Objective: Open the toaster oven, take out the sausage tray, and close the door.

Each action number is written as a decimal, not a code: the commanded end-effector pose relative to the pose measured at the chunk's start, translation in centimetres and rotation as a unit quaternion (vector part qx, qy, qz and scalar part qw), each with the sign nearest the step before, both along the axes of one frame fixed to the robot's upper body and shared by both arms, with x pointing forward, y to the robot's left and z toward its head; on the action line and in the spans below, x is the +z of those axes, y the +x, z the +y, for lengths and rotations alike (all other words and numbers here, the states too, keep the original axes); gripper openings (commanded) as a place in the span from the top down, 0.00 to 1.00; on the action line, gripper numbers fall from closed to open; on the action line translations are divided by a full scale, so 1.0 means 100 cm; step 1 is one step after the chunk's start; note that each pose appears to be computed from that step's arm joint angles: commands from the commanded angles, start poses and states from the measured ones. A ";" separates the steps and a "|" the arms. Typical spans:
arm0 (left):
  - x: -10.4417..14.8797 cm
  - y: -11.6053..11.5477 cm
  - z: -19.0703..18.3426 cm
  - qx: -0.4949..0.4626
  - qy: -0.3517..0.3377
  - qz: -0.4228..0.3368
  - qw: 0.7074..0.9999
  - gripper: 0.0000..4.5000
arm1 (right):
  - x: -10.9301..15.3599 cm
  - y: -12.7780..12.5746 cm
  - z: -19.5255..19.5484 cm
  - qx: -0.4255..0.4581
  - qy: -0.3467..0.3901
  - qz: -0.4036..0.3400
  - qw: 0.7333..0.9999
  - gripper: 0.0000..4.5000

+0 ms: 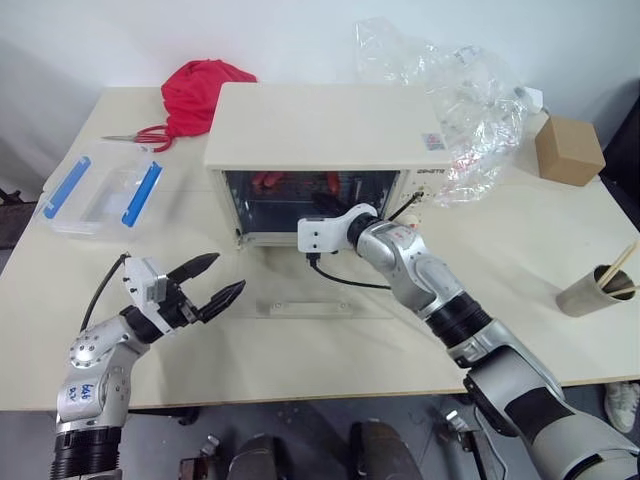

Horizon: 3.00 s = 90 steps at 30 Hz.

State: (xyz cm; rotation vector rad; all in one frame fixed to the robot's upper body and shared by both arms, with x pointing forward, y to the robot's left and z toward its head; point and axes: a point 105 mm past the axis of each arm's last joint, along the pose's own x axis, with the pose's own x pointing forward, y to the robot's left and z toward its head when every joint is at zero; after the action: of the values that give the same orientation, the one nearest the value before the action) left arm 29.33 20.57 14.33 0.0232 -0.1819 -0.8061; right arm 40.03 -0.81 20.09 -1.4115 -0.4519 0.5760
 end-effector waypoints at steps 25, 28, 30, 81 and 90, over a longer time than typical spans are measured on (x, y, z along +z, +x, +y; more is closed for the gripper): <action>-0.004 -0.002 0.019 0.031 -0.023 0.078 0.996 0.08 | -0.030 -0.105 -0.080 0.067 -0.003 0.019 0.998 0.99; 0.004 0.004 0.011 0.036 -0.034 0.087 0.995 0.08 | -0.033 -0.116 -0.084 0.072 0.000 0.028 0.997 0.99; 0.008 0.002 0.000 0.009 -0.044 0.094 0.995 0.08 | -0.035 -0.119 -0.084 0.072 0.001 0.034 0.997 0.99; 0.028 -0.013 -0.042 -0.151 -0.231 0.423 0.863 0.08 | -0.023 -0.168 -0.084 0.196 -0.023 0.020 0.980 0.99; 0.023 -0.017 -0.059 -0.166 -0.273 0.461 0.828 0.16 | -0.021 -0.165 -0.080 0.202 -0.030 0.025 0.979 1.00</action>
State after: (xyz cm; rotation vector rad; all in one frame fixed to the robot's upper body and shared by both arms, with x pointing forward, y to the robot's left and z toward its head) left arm 27.88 14.96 16.11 -0.9228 0.5394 -0.9827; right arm 24.03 -9.42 16.72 -1.3817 -0.6266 0.9639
